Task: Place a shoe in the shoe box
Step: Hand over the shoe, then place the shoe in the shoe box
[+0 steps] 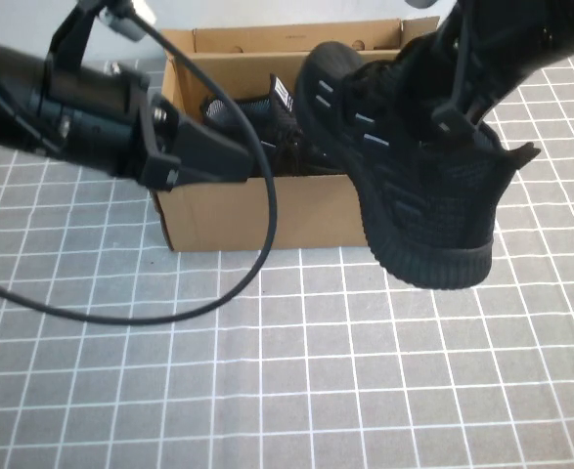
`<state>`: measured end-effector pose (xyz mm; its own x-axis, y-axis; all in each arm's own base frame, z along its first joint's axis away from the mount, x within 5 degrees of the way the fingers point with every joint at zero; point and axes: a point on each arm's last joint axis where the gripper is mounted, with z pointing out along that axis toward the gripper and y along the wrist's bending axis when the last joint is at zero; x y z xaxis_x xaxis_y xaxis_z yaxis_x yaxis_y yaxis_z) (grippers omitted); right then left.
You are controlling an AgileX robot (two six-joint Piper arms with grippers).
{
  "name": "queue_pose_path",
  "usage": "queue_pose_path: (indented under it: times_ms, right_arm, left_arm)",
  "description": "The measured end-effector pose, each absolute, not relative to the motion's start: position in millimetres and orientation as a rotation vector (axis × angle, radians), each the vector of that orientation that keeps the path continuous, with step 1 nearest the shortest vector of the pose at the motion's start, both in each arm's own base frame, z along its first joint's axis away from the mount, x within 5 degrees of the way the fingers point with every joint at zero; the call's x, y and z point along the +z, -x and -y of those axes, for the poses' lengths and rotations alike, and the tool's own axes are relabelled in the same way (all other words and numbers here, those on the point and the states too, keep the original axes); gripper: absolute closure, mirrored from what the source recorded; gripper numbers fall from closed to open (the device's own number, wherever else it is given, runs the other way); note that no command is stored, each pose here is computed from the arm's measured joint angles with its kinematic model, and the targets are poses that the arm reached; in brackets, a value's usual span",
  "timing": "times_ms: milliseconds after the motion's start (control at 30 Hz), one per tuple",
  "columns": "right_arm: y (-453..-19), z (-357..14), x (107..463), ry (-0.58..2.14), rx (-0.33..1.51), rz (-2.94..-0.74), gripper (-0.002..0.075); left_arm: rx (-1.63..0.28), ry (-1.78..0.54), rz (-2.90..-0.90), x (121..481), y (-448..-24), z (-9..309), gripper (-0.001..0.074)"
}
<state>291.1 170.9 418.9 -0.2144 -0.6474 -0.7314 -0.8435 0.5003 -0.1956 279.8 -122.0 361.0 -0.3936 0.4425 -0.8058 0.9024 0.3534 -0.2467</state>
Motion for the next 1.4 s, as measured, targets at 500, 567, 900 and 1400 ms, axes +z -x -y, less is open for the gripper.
queue_pose_path:
  times_ms: [500,567,900,1400]
  right_arm:
    - [-281,-181,410,1.871,0.342,-1.532,0.0725]
    - [-281,-182,411,1.908,0.332,-1.462,0.0725]
    - [-280,-182,412,1.983,0.279,-1.337,0.0725]
    - [-272,-194,413,2.026,0.301,-1.245,0.0725]
  left_arm:
    - [-0.814,-1.37,-1.726,382,-284,133,0.027]
    - [-0.804,-1.421,-1.705,381,-280,140,0.0267]
    - [-0.807,-1.615,-1.571,375,-266,170,0.0265]
    - [-0.85,-1.649,-1.487,358,-281,180,0.0263]
